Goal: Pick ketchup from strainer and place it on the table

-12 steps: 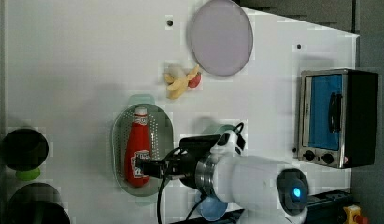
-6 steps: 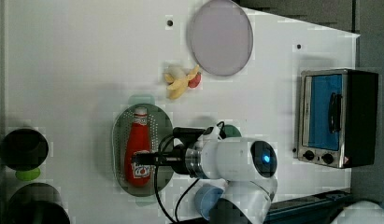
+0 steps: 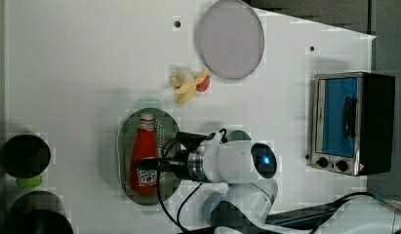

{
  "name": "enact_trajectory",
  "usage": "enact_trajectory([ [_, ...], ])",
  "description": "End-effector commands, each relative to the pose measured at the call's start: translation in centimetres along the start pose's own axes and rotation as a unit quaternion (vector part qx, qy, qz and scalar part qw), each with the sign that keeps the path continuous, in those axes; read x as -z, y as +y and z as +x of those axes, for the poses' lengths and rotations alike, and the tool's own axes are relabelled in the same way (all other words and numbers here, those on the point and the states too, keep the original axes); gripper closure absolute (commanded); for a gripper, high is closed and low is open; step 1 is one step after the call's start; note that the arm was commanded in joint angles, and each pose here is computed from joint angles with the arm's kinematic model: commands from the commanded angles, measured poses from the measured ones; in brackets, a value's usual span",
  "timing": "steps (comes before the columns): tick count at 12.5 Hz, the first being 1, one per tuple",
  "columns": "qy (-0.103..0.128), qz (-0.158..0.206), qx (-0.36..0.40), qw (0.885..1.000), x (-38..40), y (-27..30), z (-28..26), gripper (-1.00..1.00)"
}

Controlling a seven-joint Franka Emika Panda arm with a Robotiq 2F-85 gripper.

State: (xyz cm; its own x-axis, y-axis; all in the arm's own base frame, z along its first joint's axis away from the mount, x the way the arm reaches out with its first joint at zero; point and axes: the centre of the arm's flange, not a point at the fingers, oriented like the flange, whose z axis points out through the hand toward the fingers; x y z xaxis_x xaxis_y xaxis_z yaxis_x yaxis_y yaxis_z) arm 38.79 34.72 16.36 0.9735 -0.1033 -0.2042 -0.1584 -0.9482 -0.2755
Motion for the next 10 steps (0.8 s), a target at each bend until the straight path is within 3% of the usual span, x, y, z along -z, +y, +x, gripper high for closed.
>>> enact_trajectory([
  [1, 0.022, -0.003, -0.01, 1.0, 0.3, -1.6, 0.2, -0.68],
  [3, 0.028, 0.002, -0.002, 1.0, 0.3, -2.4, -0.1, -0.2],
  [6, 0.036, 0.002, 0.007, 0.999, 1.5, -3.3, -0.4, -0.18],
  [10, 0.056, -0.035, 0.013, 0.998, 7.9, -5.4, -0.9, -0.18],
])
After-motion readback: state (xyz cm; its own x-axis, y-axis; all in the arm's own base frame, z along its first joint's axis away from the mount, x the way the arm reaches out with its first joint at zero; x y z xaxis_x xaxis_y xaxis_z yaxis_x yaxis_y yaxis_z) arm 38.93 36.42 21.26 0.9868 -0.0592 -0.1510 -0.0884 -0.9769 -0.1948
